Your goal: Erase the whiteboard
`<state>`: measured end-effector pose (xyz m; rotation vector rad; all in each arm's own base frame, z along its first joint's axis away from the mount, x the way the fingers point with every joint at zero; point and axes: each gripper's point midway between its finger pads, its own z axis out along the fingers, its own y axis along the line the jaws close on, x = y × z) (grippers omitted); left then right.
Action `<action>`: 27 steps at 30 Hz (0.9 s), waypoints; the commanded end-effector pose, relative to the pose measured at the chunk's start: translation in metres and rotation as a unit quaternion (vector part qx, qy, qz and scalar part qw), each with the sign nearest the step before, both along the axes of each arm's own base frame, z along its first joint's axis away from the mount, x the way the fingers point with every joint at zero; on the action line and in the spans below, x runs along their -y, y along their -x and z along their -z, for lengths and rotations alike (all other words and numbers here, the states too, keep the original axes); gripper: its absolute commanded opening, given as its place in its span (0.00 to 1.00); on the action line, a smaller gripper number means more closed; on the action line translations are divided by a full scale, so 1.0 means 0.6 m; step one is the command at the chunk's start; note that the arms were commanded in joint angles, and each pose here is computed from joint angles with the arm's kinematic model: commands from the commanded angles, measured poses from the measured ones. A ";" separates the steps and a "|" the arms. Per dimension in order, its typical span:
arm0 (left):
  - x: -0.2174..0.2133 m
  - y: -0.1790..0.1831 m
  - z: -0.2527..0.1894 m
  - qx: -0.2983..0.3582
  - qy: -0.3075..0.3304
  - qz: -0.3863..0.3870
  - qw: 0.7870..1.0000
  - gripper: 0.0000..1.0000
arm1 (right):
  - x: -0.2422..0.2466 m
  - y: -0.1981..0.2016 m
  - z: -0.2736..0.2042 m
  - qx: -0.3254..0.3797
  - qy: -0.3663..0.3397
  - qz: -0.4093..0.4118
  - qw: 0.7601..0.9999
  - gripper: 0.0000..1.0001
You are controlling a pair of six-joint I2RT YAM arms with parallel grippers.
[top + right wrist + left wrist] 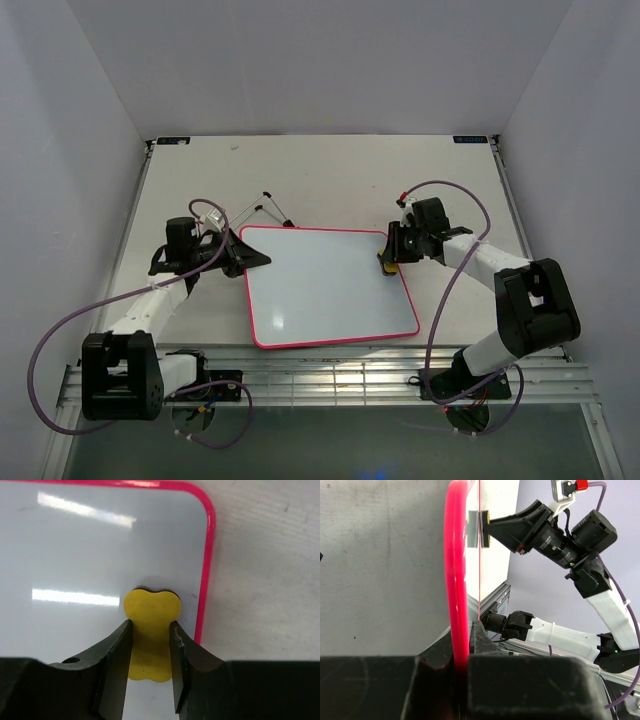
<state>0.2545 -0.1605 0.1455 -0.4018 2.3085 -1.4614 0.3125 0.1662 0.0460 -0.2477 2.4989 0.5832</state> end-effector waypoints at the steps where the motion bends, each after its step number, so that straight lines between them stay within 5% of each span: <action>1: -0.025 -0.044 -0.023 0.113 -0.080 -0.029 0.990 0.00 | 0.006 0.018 -0.054 -0.010 0.017 -0.012 1.000 0.15; 5: -0.023 -0.037 -0.031 0.119 -0.075 -0.029 0.990 0.00 | 0.075 -0.033 -0.066 -0.017 0.031 0.051 0.998 0.15; 10: -0.016 -0.026 -0.075 0.154 -0.052 -0.026 0.986 0.00 | 0.177 -0.082 -0.004 -0.067 0.139 0.145 0.977 0.15; 16: -0.003 -0.001 -0.149 0.225 -0.012 -0.007 0.974 0.00 | 0.221 -0.123 0.040 -0.087 0.199 0.185 0.958 0.20; 19: -0.001 0.005 -0.162 0.229 -0.005 -0.006 0.973 0.00 | 0.225 -0.123 0.049 -0.096 0.202 0.190 0.956 0.29; 22: 0.001 0.010 -0.172 0.234 0.000 -0.002 0.972 0.00 | 0.223 -0.124 0.040 -0.091 0.197 0.192 0.957 0.49; 27: 0.003 0.006 -0.213 0.271 -0.002 0.007 0.962 0.00 | 0.226 -0.126 -0.001 -0.072 0.189 0.200 0.959 0.58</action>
